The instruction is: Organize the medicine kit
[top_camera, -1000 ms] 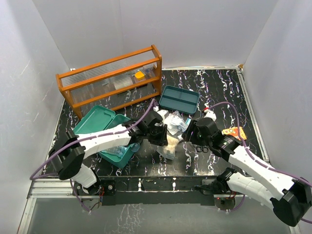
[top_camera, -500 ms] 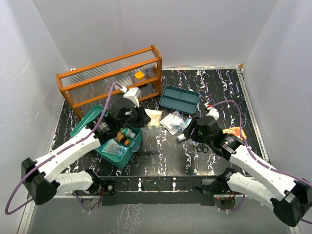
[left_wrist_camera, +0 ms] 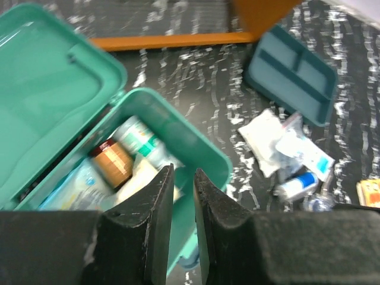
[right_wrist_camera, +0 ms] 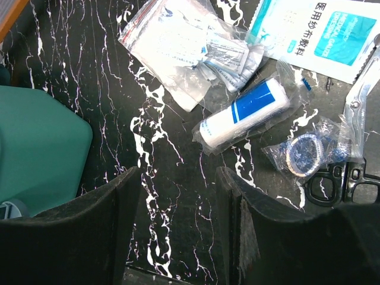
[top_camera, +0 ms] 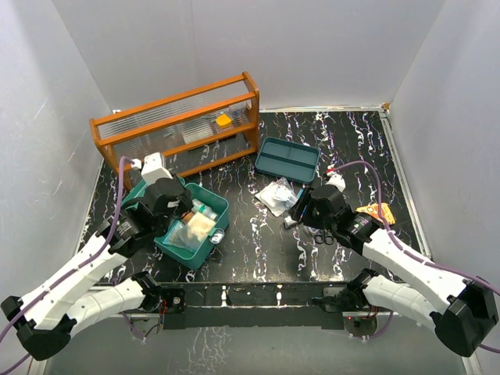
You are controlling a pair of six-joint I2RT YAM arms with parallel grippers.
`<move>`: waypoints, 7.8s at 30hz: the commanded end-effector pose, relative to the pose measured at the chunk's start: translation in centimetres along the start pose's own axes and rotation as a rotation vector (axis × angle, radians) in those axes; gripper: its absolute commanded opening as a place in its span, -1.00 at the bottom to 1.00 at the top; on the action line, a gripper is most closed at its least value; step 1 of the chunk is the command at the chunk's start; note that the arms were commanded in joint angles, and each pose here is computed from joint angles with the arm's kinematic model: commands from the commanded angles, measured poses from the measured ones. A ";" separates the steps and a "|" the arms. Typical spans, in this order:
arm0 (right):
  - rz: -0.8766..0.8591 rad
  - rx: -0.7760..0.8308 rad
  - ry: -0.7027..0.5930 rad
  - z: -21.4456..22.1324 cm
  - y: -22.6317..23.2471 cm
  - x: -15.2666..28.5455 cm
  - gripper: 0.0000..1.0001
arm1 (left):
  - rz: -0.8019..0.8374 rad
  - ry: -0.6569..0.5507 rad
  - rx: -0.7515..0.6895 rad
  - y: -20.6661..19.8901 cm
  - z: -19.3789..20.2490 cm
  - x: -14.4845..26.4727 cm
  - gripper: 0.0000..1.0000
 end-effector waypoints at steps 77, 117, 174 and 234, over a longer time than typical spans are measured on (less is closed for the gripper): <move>-0.101 0.048 -0.038 -1.7 2.4 -2.1 -0.02 | -0.251 0.649 -0.017 7.9 2.8 -1.3 -1.00; -0.077 0.059 0.076 -2.1 3.1 -0.8 -0.05 | -0.420 0.564 0.074 6.5 -0.6 -2.0 -0.20; -0.130 0.027 0.050 0.1 2.4 -4.5 -0.15 | -0.552 0.235 -0.042 7.6 6.0 -7.5 -0.47; -0.013 0.099 -0.094 -3.5 3.1 -4.4 -0.08 | -0.618 0.245 -0.048 10.1 9.1 -7.8 -0.57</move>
Point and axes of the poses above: each gripper's point midway between its finger pads, its own x axis back along the fingers, its own y axis along the line the jaws close on, z = x × y, the point moved 10 cm from there along x, back along the fingers, and after that the axes turned 4 degrees about x, right-handed, at the moved point
